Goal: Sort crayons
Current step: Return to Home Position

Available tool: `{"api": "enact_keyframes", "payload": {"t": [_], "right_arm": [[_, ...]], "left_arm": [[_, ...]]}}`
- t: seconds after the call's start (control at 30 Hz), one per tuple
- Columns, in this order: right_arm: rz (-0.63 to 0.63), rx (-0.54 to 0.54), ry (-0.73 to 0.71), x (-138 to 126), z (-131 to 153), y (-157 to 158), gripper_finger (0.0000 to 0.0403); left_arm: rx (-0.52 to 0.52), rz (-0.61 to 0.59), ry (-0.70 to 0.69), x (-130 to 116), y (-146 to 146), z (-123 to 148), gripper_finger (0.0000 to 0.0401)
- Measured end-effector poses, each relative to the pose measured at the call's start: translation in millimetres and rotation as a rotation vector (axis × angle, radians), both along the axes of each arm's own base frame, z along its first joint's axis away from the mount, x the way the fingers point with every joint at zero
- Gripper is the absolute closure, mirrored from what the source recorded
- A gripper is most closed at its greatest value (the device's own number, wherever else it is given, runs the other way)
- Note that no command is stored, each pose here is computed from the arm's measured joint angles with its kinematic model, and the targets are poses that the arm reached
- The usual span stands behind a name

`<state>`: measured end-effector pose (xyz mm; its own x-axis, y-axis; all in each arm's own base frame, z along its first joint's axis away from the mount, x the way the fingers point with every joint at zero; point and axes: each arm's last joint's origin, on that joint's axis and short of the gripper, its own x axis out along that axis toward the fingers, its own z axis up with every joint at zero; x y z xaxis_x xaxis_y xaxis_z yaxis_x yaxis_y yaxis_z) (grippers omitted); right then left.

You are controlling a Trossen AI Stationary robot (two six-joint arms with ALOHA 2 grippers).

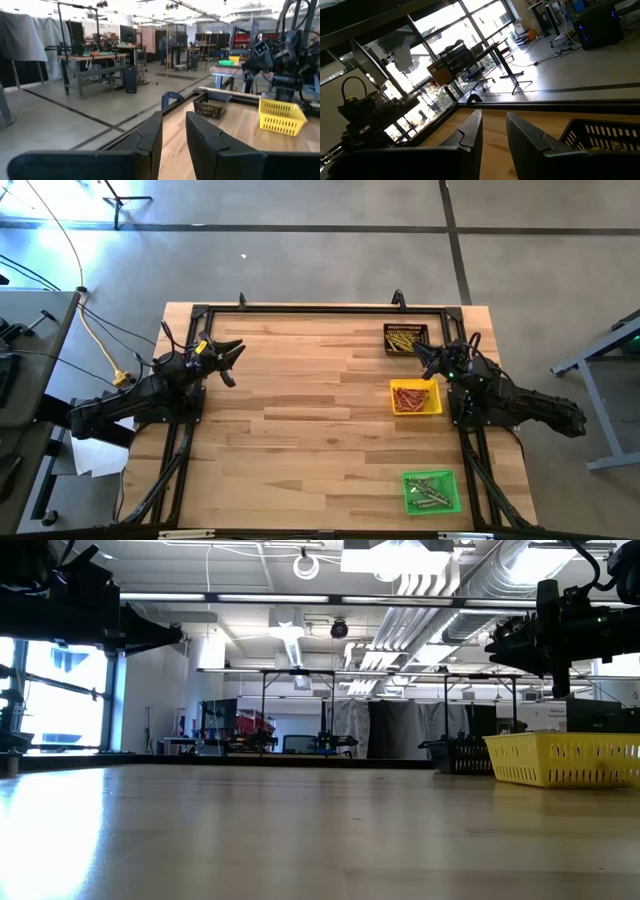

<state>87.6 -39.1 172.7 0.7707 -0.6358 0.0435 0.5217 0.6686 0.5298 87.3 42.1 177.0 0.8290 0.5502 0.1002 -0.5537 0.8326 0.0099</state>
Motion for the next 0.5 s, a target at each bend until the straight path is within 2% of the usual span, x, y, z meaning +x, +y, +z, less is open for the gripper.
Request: {"api": "enact_keyframes", "payload": {"t": [0.5], "right_arm": [[0.0,0.0,0.0,0.0,0.0,0.0,0.0331]], "left_arm": [[-0.012,0.0,0.028,0.2,0.1,-2.9,0.0325]]}}
